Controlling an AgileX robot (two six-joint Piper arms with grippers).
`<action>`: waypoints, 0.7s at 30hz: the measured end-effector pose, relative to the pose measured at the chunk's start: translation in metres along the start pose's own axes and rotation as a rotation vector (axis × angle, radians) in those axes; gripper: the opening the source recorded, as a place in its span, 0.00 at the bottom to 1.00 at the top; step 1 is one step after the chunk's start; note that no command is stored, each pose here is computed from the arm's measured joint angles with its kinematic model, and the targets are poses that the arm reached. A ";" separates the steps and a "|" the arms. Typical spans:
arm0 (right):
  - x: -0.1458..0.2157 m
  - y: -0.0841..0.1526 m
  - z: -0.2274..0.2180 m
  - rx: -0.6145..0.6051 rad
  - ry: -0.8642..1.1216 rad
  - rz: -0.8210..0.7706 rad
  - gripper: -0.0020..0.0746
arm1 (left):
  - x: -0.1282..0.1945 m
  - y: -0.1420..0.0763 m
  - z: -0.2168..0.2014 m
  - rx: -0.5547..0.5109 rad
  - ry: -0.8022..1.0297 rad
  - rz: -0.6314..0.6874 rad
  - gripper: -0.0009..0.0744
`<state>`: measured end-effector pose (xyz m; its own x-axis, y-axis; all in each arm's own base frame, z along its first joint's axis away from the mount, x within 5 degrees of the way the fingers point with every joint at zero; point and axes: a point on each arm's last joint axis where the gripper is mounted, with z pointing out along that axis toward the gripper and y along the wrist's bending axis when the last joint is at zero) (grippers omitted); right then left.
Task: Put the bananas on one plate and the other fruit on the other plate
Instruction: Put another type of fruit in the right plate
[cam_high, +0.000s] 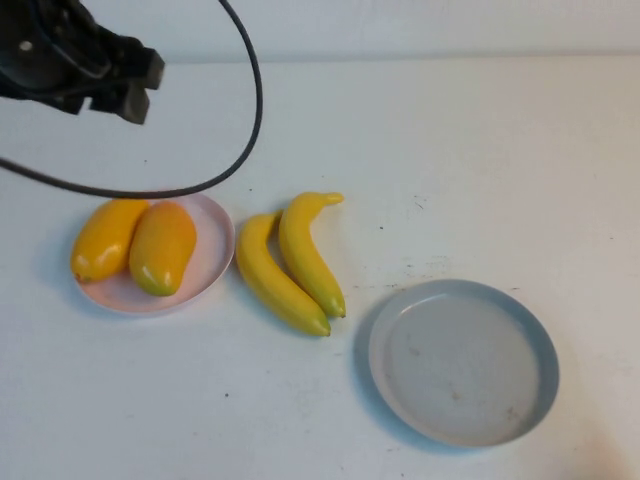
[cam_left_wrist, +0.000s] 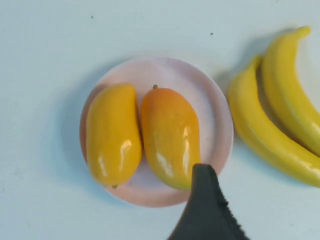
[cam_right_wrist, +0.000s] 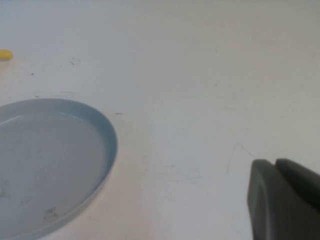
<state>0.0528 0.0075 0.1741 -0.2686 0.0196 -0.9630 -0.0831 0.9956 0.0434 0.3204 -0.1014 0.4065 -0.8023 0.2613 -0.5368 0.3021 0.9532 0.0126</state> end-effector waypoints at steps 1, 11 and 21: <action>0.000 0.000 0.000 0.000 0.000 0.000 0.00 | 0.006 0.000 -0.014 0.000 -0.022 0.000 0.56; 0.000 0.000 0.000 0.000 0.000 0.000 0.00 | 0.099 -0.002 -0.072 0.023 -0.162 -0.010 0.56; 0.000 0.000 0.000 0.000 0.000 0.000 0.00 | 0.221 -0.002 -0.084 0.033 -0.388 -0.071 0.50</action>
<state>0.0528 0.0075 0.1741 -0.2686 0.0196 -0.9630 -0.0831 0.9956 0.0434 0.0994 -0.0327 0.3588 -0.5692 0.1117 -0.8146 0.2742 0.9598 -0.0600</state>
